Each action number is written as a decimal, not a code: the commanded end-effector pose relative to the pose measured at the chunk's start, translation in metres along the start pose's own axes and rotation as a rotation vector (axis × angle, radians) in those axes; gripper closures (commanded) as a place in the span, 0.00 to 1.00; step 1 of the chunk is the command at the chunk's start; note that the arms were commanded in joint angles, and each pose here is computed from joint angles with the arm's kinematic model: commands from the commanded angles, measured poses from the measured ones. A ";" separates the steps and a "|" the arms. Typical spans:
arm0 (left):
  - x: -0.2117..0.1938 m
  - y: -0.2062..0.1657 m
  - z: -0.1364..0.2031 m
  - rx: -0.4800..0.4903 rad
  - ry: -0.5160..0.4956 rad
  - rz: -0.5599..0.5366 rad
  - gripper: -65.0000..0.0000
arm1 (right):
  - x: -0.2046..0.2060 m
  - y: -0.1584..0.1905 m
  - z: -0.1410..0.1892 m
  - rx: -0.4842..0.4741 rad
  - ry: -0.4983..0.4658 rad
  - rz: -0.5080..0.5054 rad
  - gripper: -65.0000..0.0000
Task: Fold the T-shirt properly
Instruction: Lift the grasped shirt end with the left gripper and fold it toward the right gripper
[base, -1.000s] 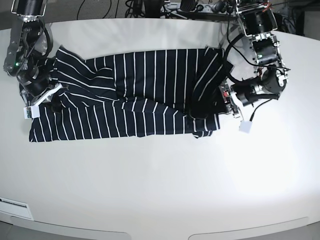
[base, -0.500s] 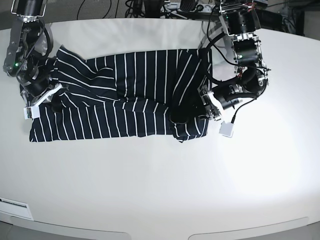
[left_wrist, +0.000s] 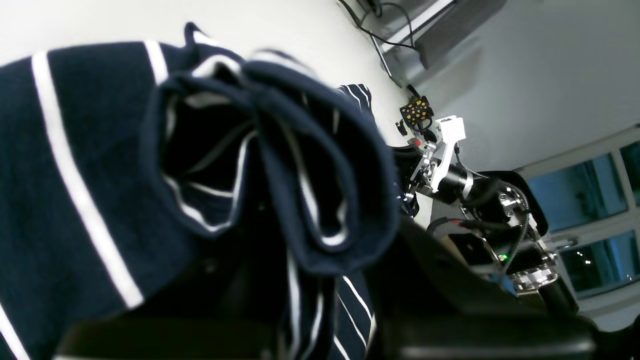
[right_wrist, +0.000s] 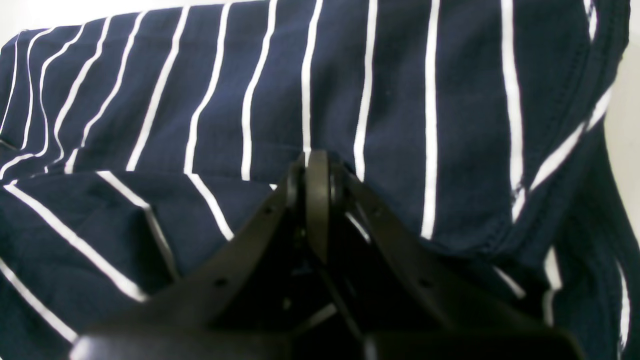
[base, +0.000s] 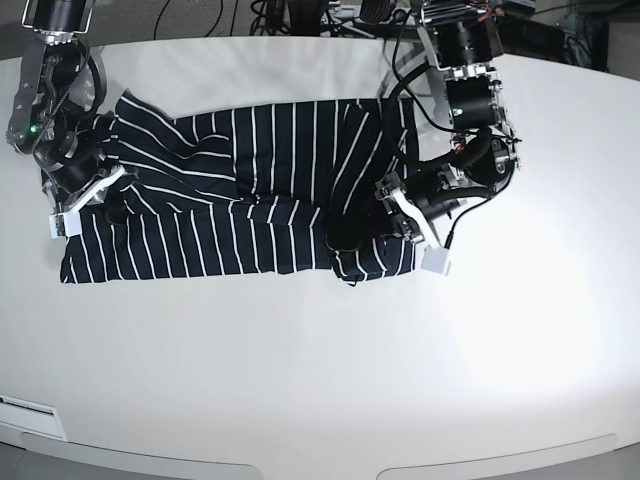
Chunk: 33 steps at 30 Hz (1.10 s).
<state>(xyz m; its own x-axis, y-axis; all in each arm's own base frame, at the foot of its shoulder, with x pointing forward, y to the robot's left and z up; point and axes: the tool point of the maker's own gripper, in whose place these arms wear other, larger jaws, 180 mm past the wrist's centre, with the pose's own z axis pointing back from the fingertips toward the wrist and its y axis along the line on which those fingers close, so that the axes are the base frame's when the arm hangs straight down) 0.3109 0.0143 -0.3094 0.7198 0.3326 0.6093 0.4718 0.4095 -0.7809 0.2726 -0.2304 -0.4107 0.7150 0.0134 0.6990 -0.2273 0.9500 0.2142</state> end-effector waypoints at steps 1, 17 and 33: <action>0.016 -0.010 -0.003 -0.035 -0.043 -0.026 1.00 | -0.043 -0.001 0.003 -0.014 0.195 0.028 1.00; 0.005 -0.034 -0.023 -0.126 -0.004 -0.027 0.44 | -0.046 -0.001 0.004 -0.014 0.213 0.028 1.00; 0.013 -0.020 -0.024 -0.044 -0.029 -0.052 1.00 | -0.046 -0.001 0.004 -0.014 0.213 0.028 1.00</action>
<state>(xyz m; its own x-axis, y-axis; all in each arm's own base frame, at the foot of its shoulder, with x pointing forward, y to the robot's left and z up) 0.3136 -0.0092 -0.3086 0.7228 0.3091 0.6180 0.4857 0.4088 -0.7726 0.2713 -0.2289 -0.4110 0.7213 0.0161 0.6925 -0.2317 0.9477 0.2193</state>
